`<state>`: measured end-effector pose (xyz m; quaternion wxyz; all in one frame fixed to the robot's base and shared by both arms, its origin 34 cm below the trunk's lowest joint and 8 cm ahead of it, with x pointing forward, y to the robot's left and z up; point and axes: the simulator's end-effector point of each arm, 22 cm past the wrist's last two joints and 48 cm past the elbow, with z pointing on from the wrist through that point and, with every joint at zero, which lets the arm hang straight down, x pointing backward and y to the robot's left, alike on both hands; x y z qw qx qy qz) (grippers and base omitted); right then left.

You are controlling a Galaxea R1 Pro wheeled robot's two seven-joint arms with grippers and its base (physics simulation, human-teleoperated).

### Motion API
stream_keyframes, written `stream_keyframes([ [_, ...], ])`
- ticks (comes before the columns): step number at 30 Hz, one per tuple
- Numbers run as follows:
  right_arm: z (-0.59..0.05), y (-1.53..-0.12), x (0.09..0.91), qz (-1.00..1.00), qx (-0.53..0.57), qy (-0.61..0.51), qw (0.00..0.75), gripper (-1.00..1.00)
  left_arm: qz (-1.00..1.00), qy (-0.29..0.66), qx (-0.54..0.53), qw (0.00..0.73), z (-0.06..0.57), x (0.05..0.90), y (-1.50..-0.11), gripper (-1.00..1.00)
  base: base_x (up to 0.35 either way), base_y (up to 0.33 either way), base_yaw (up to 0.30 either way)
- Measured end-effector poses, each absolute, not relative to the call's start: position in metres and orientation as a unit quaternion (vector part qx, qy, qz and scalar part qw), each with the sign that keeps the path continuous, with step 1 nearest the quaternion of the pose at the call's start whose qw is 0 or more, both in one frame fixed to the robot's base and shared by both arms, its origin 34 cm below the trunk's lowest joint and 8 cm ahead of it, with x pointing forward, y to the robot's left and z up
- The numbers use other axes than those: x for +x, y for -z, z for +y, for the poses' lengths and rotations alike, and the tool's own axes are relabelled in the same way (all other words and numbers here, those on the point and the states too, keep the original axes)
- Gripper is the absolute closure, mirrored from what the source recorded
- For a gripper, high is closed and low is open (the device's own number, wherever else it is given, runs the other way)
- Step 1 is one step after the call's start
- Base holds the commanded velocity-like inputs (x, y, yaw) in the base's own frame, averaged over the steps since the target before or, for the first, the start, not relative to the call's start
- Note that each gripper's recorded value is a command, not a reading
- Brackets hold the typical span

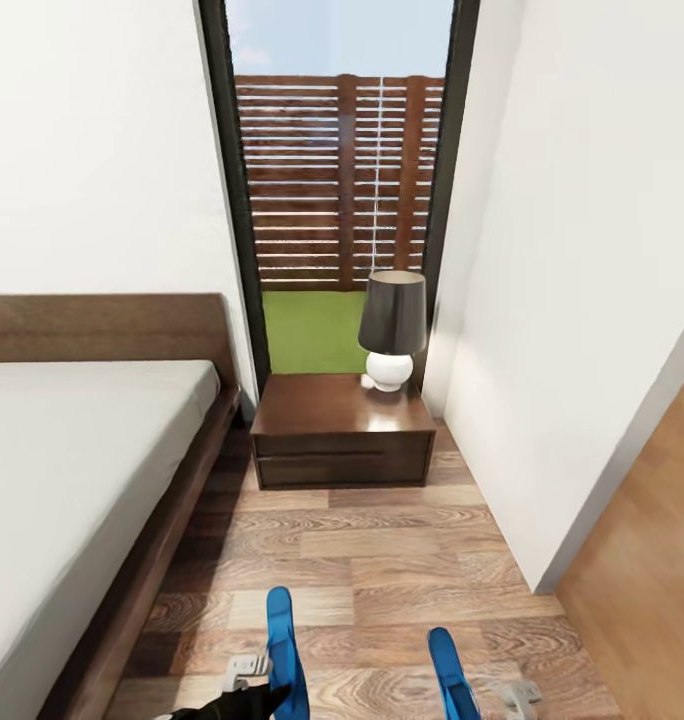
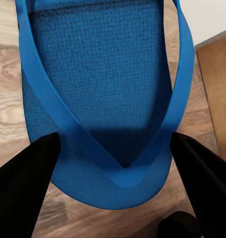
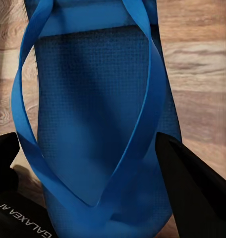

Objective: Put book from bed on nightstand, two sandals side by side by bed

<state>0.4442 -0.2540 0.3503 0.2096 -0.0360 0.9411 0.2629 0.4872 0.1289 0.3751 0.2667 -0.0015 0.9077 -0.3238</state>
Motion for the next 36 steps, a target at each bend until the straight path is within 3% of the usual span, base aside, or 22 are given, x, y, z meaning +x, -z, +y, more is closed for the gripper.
stream_keyframes([
  [36,-0.2603,-0.3505,0.4449,0.942,-0.035,-0.258,0.212,1.00,0.909,0.322,-0.003,0.264,0.1298,0.4817,-0.3719,1.00,0.000,0.000,-0.208],
])
